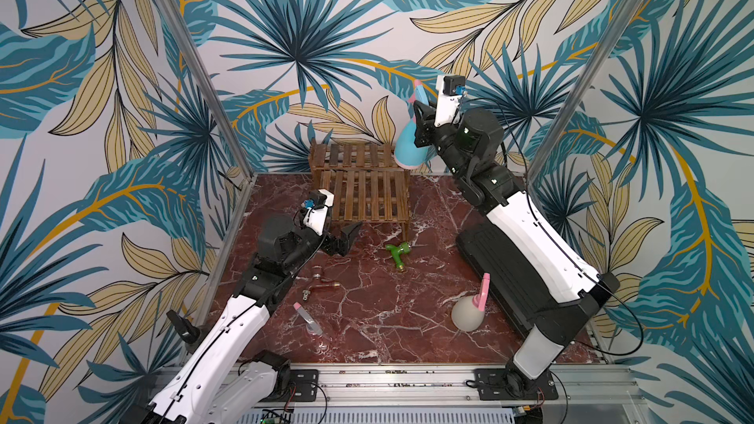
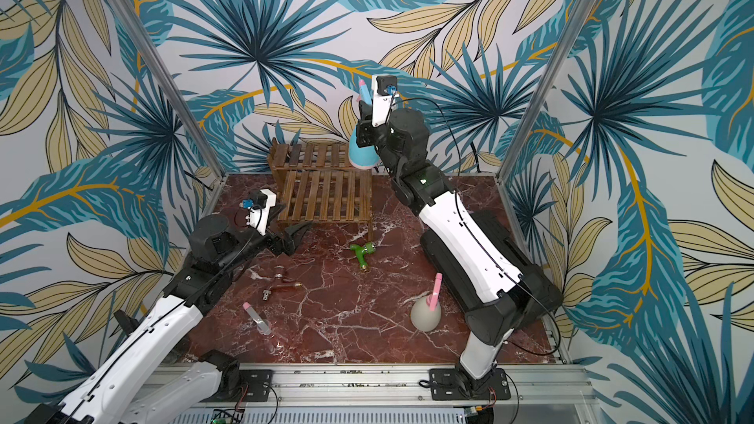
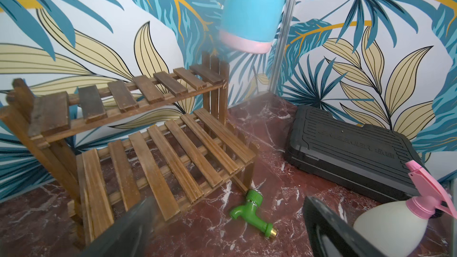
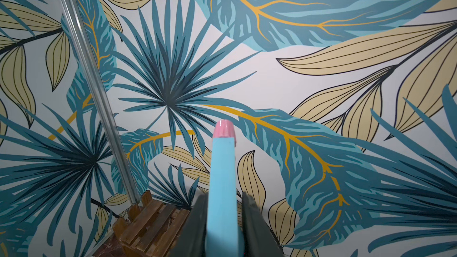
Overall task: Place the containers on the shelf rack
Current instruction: 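Place the container on the shelf.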
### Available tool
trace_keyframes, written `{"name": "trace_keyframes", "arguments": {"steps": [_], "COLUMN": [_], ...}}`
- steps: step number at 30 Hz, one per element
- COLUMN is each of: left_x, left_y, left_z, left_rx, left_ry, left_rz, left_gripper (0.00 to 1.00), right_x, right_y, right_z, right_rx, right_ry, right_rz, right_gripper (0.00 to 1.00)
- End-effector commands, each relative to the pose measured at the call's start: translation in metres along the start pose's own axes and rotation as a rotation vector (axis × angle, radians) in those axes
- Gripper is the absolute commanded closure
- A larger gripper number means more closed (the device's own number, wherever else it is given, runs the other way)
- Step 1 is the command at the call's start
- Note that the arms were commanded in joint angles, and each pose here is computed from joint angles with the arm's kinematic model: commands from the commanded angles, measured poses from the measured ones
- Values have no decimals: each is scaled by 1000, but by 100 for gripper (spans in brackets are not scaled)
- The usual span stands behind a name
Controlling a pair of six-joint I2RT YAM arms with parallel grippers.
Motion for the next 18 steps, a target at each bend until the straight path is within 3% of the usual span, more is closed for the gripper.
{"name": "trace_keyframes", "arguments": {"steps": [1,18], "left_x": [4,4], "left_y": [5,2], "left_z": [-10,-12], "left_rx": [-71,-155], "left_ry": [-81,-74], "left_rz": [-38,-23], "left_gripper": [0,0], "right_x": [-14,-77], "right_y": [-2,9], "right_z": [2,53], "right_rx": [35,68], "right_ry": [7,25], "right_rz": [39,79], "right_gripper": [100,100]}}
Point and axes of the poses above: each gripper's point midway between its finger pads, its own x axis back along the fingers, its own y axis along the line the jaws close on, z = x × y, the point moved 3 cm from there along x, back along the fingers, and after that the axes turned 2 degrees about x, right-handed, at the moved point
